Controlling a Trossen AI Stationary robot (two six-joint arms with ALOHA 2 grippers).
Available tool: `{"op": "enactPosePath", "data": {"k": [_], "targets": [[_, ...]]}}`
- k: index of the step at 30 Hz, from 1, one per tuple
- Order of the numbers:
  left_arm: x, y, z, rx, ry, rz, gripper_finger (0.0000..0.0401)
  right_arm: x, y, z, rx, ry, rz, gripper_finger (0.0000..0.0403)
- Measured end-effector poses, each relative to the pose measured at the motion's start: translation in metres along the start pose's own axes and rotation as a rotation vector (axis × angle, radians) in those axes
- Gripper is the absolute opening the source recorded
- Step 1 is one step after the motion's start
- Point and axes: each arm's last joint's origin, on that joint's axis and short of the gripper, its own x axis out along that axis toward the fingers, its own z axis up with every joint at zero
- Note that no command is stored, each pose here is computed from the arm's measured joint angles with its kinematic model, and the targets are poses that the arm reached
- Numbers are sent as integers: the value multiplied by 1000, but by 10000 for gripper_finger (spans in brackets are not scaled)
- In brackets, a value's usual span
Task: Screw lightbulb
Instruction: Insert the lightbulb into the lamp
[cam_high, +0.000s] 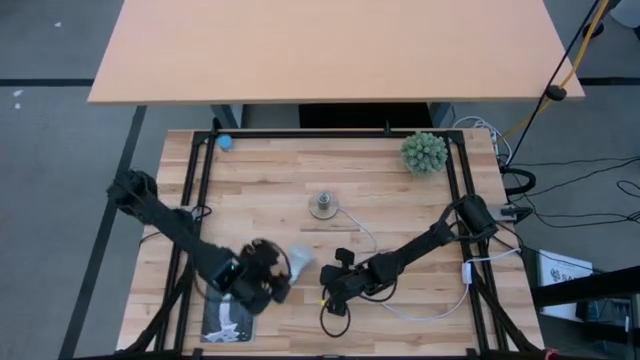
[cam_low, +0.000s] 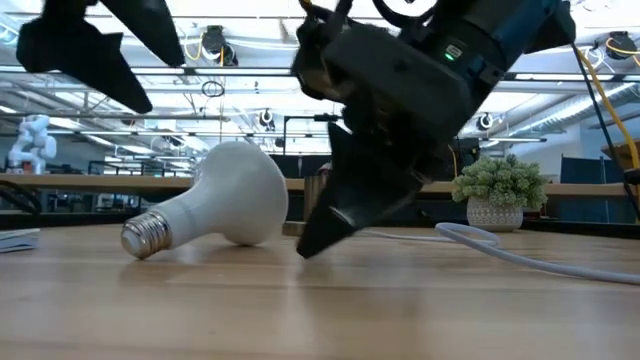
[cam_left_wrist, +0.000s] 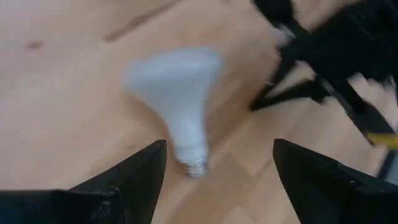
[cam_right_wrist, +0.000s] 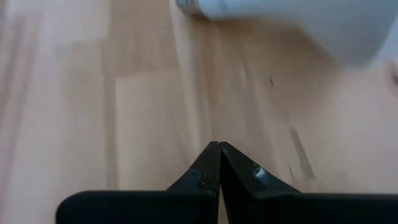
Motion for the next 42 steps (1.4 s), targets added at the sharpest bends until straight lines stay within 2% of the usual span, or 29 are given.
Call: {"op": "enactPosePath", "data": {"k": [5, 12, 22, 31, 38, 42], "targets": [[8, -16, -16, 12, -45, -93, 298, 0, 2, 2, -9, -2, 49, 0], [28, -16, -22, -5, -42, -47, 298, 0, 3, 3, -7, -10, 53, 0], [44, -12, -7, -33, -53, 0, 298, 0, 4, 3, 13, -15, 58, 0], [54, -10, -4, 150, 33, 5, 298, 0, 4, 3, 20, -16, 59, 0], [92, -13, -10, 279, 118, -30, 298, 0, 4, 3, 21, -17, 59, 0], [106, -8, -8, 292, 125, 11, 298, 0, 4, 3, 21, -18, 60, 0]]}}
